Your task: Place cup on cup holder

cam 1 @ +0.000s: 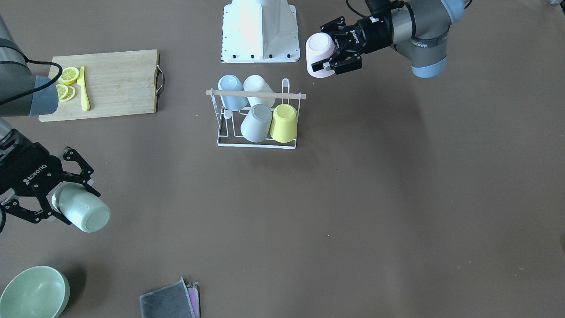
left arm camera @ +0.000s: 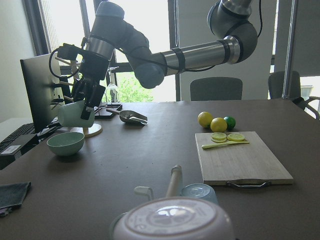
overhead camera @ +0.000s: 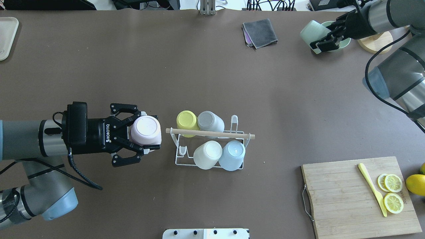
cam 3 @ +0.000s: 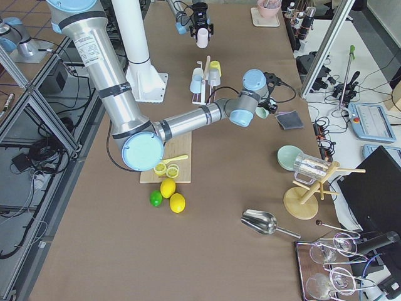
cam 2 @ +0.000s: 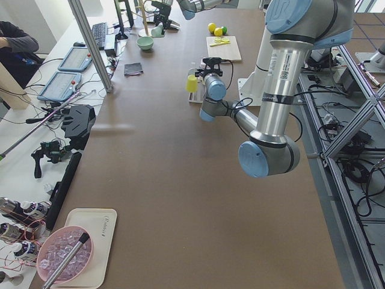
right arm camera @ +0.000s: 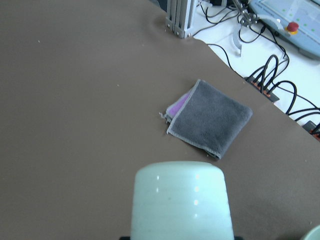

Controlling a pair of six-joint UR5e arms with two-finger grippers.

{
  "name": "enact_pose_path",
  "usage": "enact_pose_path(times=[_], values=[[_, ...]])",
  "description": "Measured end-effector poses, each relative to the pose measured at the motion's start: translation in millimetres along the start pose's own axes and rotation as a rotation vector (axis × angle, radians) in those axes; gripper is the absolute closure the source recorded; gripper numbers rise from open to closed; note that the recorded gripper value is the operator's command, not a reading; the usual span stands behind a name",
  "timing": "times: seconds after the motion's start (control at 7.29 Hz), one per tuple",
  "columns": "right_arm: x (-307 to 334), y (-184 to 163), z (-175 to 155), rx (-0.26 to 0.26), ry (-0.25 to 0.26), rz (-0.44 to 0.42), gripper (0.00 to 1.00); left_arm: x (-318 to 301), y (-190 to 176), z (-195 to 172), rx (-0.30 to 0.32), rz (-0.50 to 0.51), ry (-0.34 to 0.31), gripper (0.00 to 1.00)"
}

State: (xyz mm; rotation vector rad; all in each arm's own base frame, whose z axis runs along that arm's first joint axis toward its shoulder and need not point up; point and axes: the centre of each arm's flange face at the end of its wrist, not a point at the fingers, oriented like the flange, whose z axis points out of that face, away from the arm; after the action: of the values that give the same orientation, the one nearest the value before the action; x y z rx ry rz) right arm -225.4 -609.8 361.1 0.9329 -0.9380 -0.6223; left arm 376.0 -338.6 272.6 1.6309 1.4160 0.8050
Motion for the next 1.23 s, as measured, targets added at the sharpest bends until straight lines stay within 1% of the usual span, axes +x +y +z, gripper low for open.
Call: enact_pose_path(times=[0.14, 0.27, 0.41, 0.55, 0.69, 0.82, 0.96, 1.1, 1.23], values=[[-6.8, -3.6, -7.2, 0.095, -0.011, -0.023, 0.65, 0.3, -2.3, 11.4, 0.008, -0.004, 0.007, 0.57], [-18.5, -5.8, -8.8, 0.183, -0.027, -0.046, 0.65, 5.9, -1.0, 22.0, 0.011, -0.015, 0.022, 0.57], [-40.1, -4.8, 4.6, 0.267, -0.042, -0.053, 0.65, 12.6, 1.6, 32.3, 0.011, -0.026, 0.039, 0.57], [-70.2, 3.0, 32.9, 0.358, -0.047, -0.036, 0.67, 21.3, 8.9, 43.6, 0.003, -0.04, 0.059, 0.57], [-104.4, 13.5, 60.8, 0.442, -0.051, 0.003, 0.7, 31.2, 17.6, 53.4, -0.007, -0.053, 0.079, 0.57], [-134.1, 20.4, 77.1, 0.51, -0.057, 0.038, 0.71, 37.6, 20.8, 59.8, -0.008, -0.059, 0.092, 0.57], [-155.6, 25.1, 83.0, 0.576, -0.066, 0.061, 0.75, 39.8, 19.2, 66.4, 0.001, -0.059, 0.092, 0.57], [-170.4, 27.1, 83.6, 0.628, -0.085, 0.075, 0.75, 38.8, 16.2, 73.6, 0.014, -0.056, 0.082, 0.57], [-183.9, 27.6, 83.4, 0.664, -0.109, 0.078, 0.77, 36.6, 14.3, 79.6, 0.025, -0.05, 0.067, 0.57]])
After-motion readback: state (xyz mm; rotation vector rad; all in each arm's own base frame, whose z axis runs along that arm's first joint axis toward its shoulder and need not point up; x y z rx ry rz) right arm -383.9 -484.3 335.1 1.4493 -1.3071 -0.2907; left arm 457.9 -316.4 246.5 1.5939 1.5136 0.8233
